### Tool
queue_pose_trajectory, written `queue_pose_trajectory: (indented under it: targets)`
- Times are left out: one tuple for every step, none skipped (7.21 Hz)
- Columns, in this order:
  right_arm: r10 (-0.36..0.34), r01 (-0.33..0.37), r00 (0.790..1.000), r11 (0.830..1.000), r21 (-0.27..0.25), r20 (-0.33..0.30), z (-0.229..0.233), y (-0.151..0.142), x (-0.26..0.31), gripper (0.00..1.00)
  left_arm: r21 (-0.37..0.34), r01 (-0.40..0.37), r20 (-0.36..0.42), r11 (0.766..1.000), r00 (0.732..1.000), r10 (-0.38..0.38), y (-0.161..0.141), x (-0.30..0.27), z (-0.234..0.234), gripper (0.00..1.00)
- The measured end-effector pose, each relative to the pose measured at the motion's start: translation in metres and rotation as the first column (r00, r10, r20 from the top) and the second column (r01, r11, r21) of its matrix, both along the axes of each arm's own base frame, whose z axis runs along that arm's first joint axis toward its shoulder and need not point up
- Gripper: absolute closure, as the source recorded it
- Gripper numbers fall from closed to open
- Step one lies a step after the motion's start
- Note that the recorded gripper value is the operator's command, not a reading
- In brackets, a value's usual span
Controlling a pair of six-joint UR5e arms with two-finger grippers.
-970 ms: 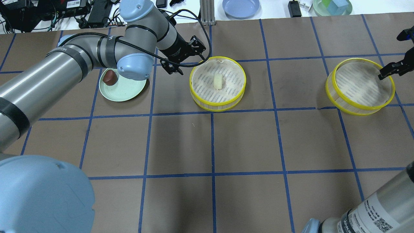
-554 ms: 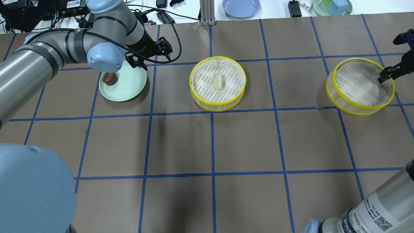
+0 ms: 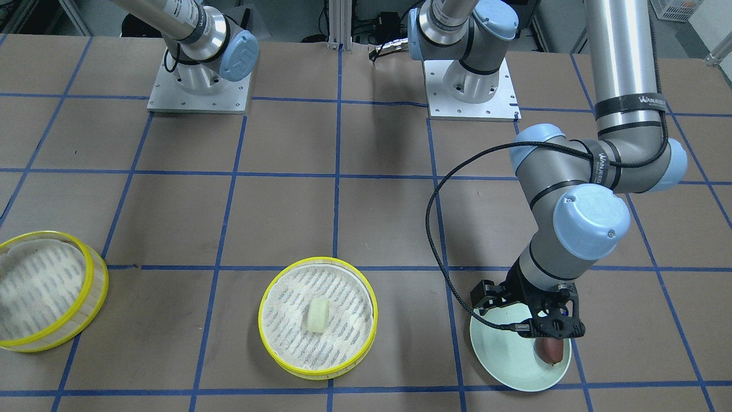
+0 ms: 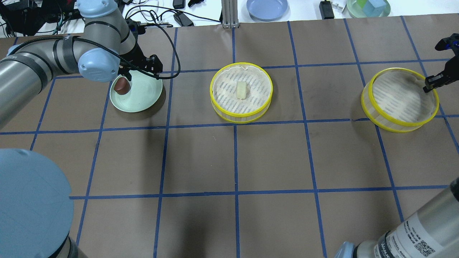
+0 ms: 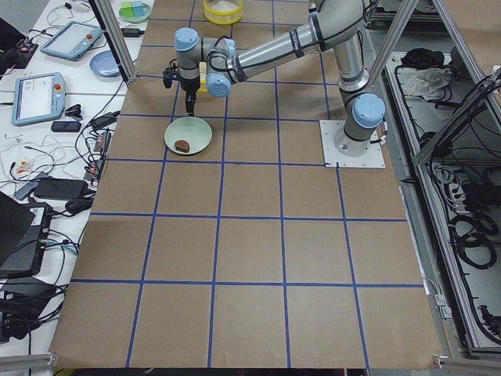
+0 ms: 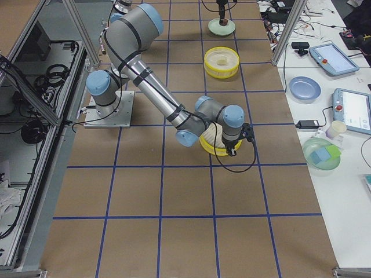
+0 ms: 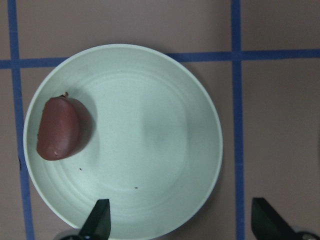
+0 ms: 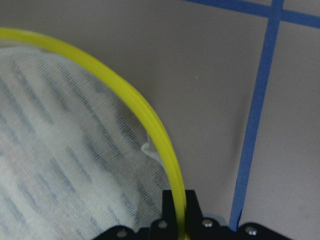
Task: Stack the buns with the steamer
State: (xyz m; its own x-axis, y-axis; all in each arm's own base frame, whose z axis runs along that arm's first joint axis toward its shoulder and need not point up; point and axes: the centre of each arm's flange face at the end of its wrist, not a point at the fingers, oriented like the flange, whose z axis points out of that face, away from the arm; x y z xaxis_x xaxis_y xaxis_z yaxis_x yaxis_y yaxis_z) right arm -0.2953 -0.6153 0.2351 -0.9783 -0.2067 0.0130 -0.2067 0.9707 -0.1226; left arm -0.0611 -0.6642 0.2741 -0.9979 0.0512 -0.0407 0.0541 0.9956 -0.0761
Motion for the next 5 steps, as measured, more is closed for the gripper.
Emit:
queue_pose_trajectory:
  targets:
    - [0.005, -0.005, 1.0, 1.0, 0.003, 0.0, 0.024, 0.001, 0.013, 1.0, 0.007, 0.062, 0.01, 0.998, 0.998, -0.062, -0.002, 0.023, -0.008, 0.0]
    - [0.015, -0.015, 1.0, 1.0, -0.003, -0.004, 0.055, -0.001, 0.041, 1.0, -0.002, 0.109, 0.02, 0.994, 0.994, -0.109, -0.006, 0.045, -0.013, 0.0]
    - [0.011, -0.011, 1.0, 1.0, -0.011, -0.006, 0.083, -0.004, 0.076, 1.0, -0.016, 0.156, 0.031, 0.988, 0.987, -0.155, -0.01, 0.065, -0.019, 0.0]
    - [-0.01, 0.01, 1.0, 1.0, -0.017, -0.002, 0.1, -0.008, 0.111, 1.0, -0.031, 0.191, 0.039, 0.981, 0.981, -0.19, -0.014, 0.082, -0.026, 0.03]
    - [-0.039, 0.039, 0.999, 0.999, -0.021, -0.001, 0.11, -0.014, 0.15, 1.0, -0.046, 0.215, 0.038, 0.976, 0.976, -0.213, -0.018, 0.092, -0.037, 0.04]
